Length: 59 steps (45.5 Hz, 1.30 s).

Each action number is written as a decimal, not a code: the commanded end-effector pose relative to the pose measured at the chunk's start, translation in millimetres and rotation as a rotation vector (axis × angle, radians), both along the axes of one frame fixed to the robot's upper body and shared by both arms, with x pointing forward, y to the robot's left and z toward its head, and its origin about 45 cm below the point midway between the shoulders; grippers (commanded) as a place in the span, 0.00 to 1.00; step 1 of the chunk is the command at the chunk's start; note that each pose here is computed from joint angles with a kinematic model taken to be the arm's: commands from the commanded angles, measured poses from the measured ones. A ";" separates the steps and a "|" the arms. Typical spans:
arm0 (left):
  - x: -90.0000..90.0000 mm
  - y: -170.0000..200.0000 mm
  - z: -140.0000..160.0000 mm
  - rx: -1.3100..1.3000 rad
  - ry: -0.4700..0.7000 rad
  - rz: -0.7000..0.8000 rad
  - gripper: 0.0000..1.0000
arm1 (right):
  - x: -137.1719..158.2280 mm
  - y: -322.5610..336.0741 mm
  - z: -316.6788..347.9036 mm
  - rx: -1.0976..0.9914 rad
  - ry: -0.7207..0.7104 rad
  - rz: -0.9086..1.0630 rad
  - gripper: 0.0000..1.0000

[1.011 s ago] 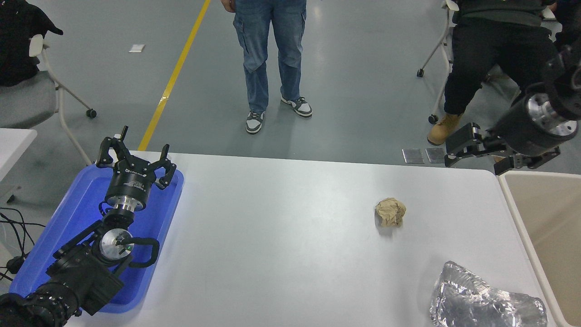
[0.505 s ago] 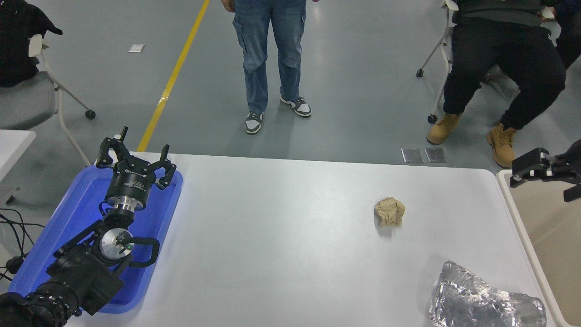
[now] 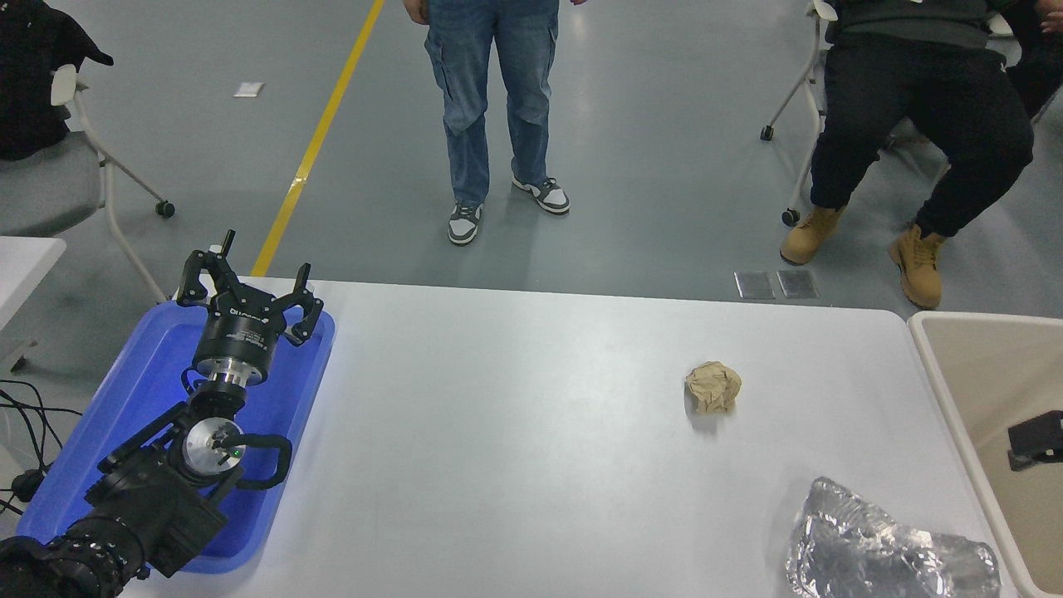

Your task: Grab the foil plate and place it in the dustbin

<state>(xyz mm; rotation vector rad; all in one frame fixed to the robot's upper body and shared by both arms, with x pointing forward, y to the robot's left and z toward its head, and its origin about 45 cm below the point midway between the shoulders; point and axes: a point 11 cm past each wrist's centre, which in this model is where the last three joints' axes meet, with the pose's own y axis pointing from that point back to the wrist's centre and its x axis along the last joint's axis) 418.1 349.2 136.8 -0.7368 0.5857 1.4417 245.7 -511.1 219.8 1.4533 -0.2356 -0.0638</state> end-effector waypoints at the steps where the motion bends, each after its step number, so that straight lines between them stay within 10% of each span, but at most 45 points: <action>1: -0.1 -0.1 -0.2 0.001 0.001 -0.001 1.00 | -29.1 0.0 -42.2 0.034 0.028 0.005 1.00; 59: -0.1 -0.1 -0.2 0.001 0.001 -0.001 1.00 | -78.6 -0.3 -127.4 0.092 0.001 -0.109 1.00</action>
